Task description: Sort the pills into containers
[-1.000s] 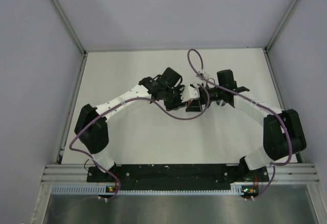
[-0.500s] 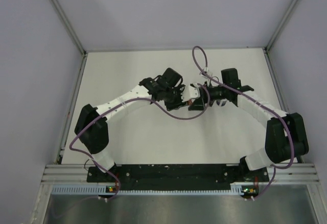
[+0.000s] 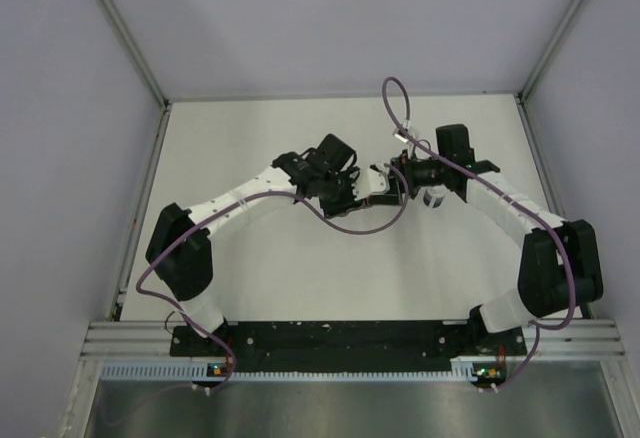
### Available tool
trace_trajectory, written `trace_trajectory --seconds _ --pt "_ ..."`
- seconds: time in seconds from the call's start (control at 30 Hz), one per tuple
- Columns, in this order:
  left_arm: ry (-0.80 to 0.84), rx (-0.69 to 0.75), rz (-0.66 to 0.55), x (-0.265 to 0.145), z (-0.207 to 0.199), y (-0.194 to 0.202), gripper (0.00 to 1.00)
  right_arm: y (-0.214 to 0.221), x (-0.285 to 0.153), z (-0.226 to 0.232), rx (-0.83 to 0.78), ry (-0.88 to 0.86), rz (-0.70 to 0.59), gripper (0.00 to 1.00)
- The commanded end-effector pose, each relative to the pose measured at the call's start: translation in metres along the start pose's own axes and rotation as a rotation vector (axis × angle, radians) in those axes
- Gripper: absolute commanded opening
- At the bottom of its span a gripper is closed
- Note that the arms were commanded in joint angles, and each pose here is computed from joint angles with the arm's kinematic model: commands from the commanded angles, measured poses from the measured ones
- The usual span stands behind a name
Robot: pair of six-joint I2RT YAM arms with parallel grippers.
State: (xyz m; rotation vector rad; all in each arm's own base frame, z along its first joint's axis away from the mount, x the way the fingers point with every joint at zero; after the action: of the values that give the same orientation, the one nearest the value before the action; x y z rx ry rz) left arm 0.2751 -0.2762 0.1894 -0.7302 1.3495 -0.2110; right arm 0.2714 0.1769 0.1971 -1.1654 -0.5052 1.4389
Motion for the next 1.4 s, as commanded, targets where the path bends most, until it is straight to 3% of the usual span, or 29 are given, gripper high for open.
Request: trace_trajectory --seconds 0.0,0.73,1.37 --pt "0.010 0.001 -0.001 0.003 -0.008 -0.001 0.00 -0.027 0.001 -0.011 -0.008 0.020 -0.049 0.81" --pt "-0.003 -0.007 -0.026 0.002 -0.008 -0.012 0.00 0.007 0.027 -0.020 0.086 -0.033 0.008 0.70" --pt "-0.040 -0.022 -0.042 0.005 -0.004 -0.016 0.00 0.014 0.032 -0.013 0.095 -0.114 0.009 0.55"
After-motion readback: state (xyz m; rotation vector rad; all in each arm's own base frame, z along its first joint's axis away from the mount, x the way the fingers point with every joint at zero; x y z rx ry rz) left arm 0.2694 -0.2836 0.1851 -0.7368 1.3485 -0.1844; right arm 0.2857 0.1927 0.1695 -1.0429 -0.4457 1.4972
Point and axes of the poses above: each gripper's point midway between its finger pads, its own x axis out along the fingers, its own z axis along the line the jaws close on, y = z × x, the point moved 6 cm from there along -x, back along the fingers, and after that the axes turned 14 degrees about -x, right-handed, at the moved point
